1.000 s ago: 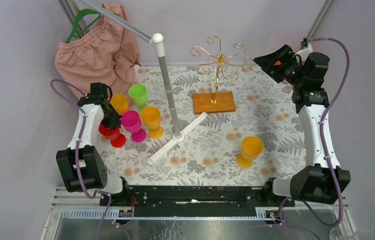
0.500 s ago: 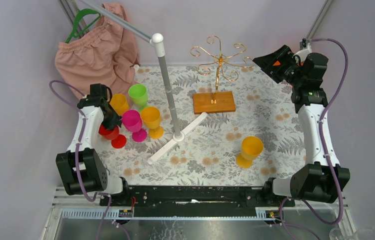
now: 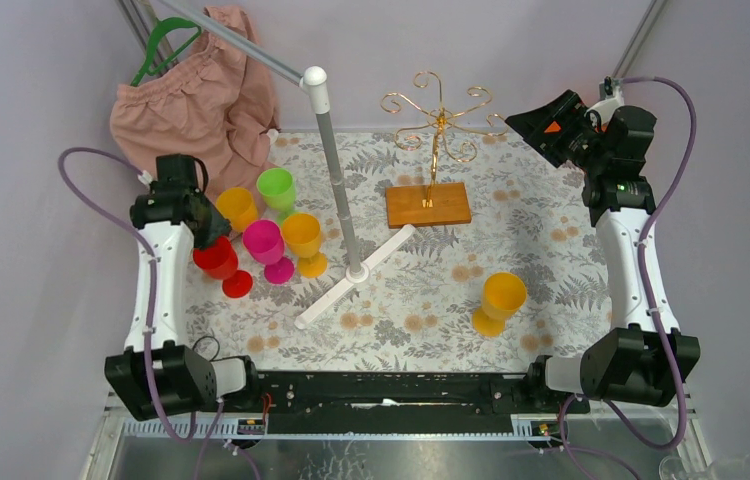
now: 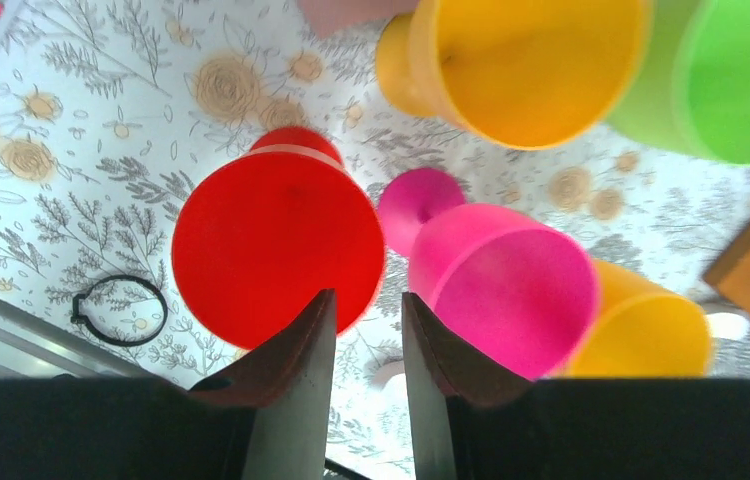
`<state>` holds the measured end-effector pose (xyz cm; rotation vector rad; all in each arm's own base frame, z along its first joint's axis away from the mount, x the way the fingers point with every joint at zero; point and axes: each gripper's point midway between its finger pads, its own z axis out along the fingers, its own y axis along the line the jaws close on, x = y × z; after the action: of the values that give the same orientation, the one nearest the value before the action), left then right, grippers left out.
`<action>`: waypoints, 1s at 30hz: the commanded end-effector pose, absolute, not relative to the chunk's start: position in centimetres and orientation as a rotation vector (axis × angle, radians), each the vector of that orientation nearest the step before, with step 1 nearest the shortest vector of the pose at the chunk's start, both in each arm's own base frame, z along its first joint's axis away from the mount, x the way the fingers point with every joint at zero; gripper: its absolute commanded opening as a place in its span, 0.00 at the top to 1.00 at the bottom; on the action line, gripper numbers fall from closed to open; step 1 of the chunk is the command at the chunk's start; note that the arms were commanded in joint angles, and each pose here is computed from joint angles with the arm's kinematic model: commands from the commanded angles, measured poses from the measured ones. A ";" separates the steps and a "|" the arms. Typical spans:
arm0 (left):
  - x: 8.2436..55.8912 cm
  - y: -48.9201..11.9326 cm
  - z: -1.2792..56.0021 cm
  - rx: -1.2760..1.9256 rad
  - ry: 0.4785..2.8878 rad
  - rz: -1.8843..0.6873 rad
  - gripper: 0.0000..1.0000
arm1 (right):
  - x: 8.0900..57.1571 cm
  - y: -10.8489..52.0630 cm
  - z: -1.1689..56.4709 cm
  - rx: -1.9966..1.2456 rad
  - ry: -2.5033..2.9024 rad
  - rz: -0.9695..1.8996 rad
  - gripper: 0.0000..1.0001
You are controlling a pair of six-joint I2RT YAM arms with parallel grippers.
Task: Take the wine glass off the wine glass rack
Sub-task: Place the wine glass at the center of the board, then reset both arms
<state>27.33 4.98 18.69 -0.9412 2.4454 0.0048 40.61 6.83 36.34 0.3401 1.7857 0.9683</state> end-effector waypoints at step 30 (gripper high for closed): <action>30.7 -1.9 46.3 -0.473 1.519 -0.655 0.58 | 40.7 1.5 34.5 0.484 1.798 0.582 0.01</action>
<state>31.23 -2.02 43.50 -0.5331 1.6140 -0.6651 41.14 2.36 33.51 0.4864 1.8297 0.6435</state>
